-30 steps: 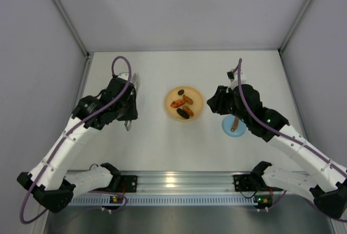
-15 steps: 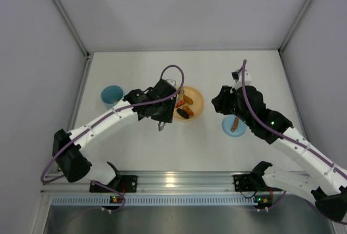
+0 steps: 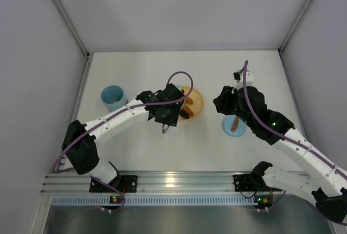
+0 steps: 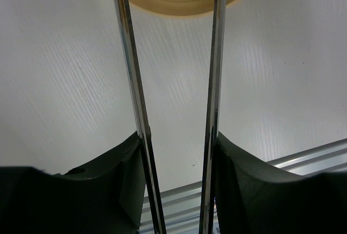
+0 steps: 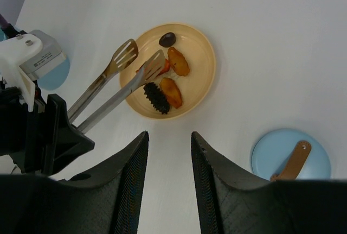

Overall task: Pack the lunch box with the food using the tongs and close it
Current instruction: Pick up the fake food from the plate, then place the fake food in the packing box, then pick up the fake food from the plate, then place the fake food in the packing box.

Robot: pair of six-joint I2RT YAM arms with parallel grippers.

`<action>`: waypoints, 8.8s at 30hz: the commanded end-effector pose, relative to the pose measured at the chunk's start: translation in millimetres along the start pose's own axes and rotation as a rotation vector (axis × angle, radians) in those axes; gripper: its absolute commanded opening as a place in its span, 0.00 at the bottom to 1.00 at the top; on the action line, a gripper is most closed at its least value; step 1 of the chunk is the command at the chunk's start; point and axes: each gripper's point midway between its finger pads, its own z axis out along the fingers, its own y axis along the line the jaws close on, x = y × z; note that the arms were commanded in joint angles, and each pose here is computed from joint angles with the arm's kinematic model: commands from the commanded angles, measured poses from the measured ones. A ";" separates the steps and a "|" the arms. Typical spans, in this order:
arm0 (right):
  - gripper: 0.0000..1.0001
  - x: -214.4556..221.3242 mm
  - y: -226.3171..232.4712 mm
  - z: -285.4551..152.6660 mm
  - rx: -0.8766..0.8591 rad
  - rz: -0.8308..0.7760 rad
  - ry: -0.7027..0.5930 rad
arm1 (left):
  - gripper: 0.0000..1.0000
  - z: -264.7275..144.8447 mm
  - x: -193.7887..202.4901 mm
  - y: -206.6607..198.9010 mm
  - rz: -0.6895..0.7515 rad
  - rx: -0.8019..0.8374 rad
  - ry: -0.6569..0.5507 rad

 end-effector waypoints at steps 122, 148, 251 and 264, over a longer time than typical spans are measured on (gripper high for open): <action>0.36 -11.3 50.1 13.7 -0.192 0.002 0.033 | 0.39 -148.4 52.5 179.4 -0.362 -0.445 -0.119; 0.36 -16.9 47.3 9.3 -0.177 -0.006 0.023 | 0.50 -160.3 -11.9 157.2 -0.329 -0.343 -0.218; 0.37 -18.4 32.2 -1.7 -0.130 -0.046 0.023 | 0.32 -160.8 40.4 134.3 -0.290 -0.433 -0.231; 0.36 -14.1 41.3 7.6 -0.164 -0.046 0.049 | 0.34 -154.0 75.1 162.7 -0.361 -0.462 -0.168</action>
